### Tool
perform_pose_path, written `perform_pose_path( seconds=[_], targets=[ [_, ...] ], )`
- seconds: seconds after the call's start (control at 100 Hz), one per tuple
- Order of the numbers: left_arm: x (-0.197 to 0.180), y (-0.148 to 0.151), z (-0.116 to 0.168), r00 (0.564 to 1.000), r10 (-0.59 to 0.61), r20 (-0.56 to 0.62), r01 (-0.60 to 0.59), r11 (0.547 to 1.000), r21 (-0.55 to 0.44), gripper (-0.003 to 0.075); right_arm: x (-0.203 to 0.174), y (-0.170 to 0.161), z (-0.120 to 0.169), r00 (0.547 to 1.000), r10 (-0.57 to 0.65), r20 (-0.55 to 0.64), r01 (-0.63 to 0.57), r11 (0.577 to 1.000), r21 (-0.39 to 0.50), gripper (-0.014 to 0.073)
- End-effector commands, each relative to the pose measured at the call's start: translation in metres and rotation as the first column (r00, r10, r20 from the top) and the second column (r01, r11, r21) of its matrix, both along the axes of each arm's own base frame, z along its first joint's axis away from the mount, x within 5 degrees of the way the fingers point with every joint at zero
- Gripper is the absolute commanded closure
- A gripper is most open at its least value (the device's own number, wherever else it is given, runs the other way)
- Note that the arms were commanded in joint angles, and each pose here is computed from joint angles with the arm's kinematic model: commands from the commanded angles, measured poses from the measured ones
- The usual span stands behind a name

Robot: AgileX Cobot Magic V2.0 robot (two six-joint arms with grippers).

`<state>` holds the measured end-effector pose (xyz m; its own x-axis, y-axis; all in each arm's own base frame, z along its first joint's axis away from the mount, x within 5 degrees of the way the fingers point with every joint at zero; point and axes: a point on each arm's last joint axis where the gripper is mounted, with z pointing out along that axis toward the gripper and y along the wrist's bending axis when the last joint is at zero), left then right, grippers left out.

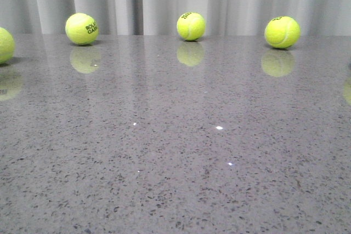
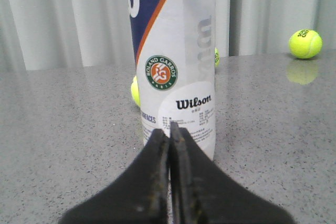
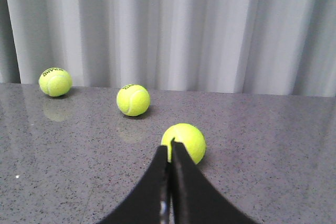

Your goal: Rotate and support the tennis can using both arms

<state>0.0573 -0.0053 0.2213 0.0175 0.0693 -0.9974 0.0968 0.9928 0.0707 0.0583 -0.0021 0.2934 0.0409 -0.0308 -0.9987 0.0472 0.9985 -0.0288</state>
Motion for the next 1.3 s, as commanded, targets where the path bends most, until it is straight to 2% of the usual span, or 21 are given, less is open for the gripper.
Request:
perform_pose_path(
  seconds=[0.0,0.27,1.29],
  targets=[
    [-0.003,-0.001,0.007,0.993,-0.026,0.111,0.028,1.000,-0.009,0.0741,-0.001,-0.001,0.016,0.995,-0.014,0.097,0.015,1.000,-0.009,0.0663],
    [-0.004,-0.002,-0.016,0.992,-0.035,0.125,0.036,0.999,-0.007,0.0741,-0.001,-0.001,0.016,0.995,-0.014,0.097,0.015,1.000,-0.009,0.0663],
    [-0.004,-0.002,-0.014,0.990,-0.035,0.140,0.038,0.999,-0.015,0.0741,-0.001,-0.001,0.016,0.995,-0.014,0.097,0.015,1.000,-0.009,0.0663]
  ],
)
